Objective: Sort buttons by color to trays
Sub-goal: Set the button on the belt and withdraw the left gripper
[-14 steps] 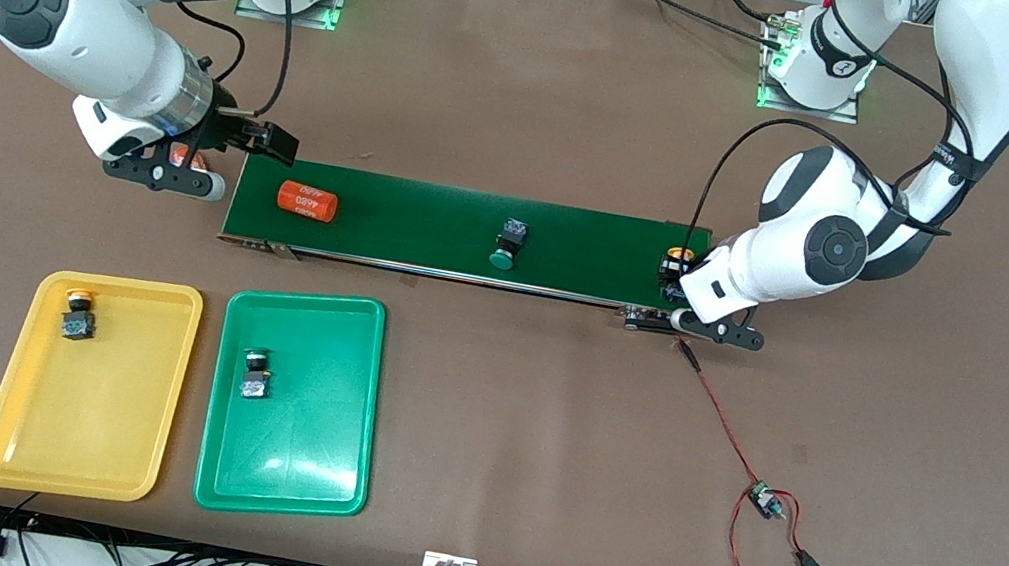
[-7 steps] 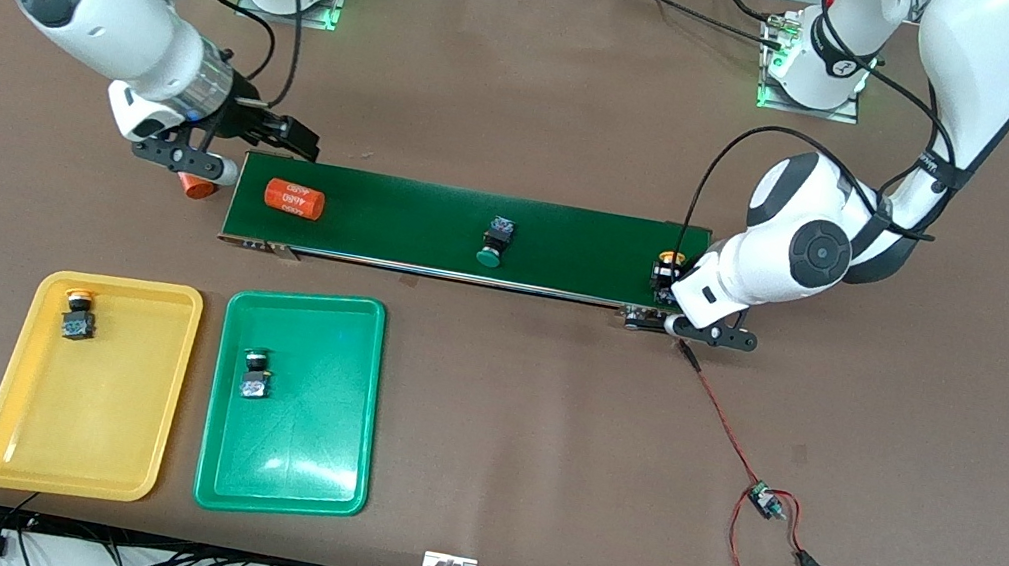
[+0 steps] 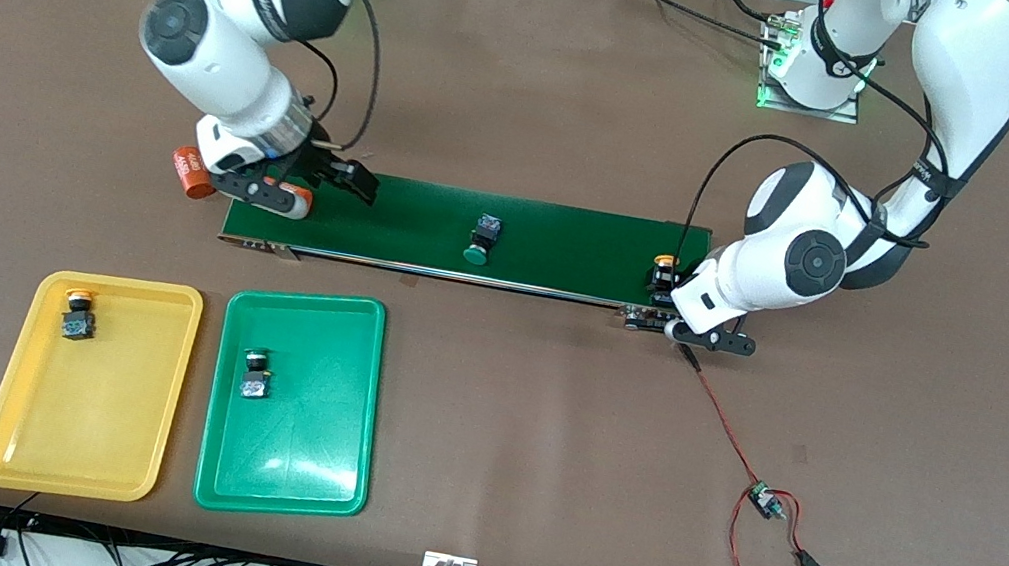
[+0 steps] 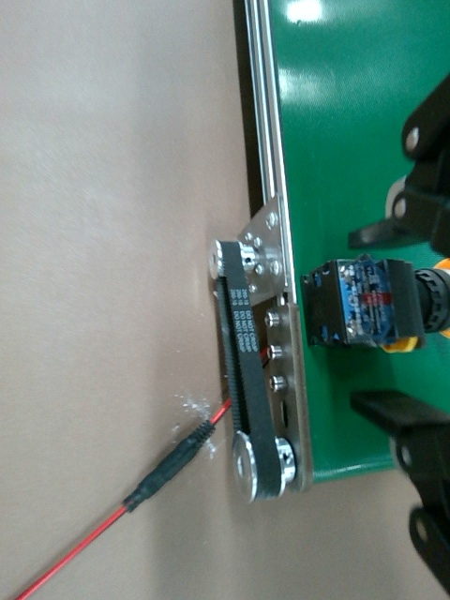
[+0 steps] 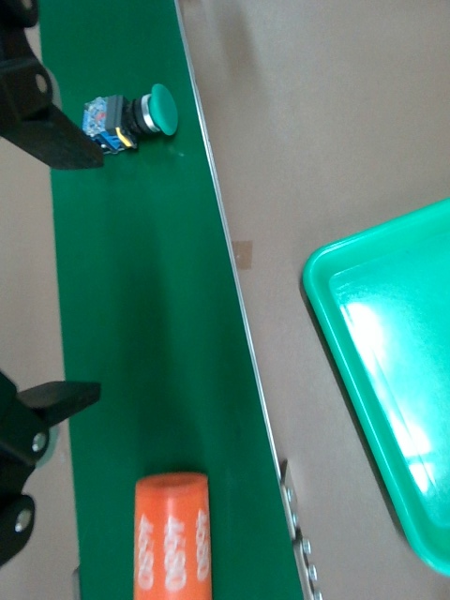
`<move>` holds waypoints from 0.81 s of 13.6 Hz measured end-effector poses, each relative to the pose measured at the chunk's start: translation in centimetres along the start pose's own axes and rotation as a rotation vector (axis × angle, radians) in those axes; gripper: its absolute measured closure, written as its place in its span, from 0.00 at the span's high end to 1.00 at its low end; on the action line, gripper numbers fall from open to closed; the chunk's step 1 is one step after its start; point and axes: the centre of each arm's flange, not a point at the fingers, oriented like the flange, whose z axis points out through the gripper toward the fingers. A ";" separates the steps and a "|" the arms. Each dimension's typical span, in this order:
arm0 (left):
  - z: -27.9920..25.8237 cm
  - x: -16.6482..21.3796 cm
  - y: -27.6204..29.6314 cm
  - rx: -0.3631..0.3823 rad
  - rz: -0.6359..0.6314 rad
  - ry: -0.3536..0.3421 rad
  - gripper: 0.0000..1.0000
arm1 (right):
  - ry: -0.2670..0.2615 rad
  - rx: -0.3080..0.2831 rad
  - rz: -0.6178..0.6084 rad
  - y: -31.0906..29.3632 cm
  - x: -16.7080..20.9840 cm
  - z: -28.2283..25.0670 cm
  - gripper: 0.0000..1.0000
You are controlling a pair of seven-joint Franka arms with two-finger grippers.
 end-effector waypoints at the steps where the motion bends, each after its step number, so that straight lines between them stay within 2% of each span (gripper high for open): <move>1: -1.3 -0.2 0.3 0.011 0.006 0.001 0.85 | 0.009 -0.032 -0.001 -0.3 -0.2 1.0 1.00; 2: -3.2 -0.5 0.6 0.026 0.012 0.008 0.96 | 0.026 -0.071 0.008 -0.6 -0.4 1.8 1.00; 3: -5.6 -0.8 1.0 0.040 0.018 0.030 1.00 | 0.046 -0.109 0.017 -1.0 -0.8 2.5 1.00; 5: -11.5 -1.7 1.3 0.072 0.017 0.086 1.00 | 0.071 -0.150 0.015 -1.8 -1.6 3.2 1.00; 7: -17.0 -2.1 -0.4 0.102 -0.024 0.129 1.00 | 0.082 -0.152 0.004 -2.2 -1.4 3.0 1.00; 11: -26.5 -0.6 -9.4 0.115 -0.185 0.202 1.00 | 0.074 -0.154 -0.006 -3.0 -1.1 3.9 1.00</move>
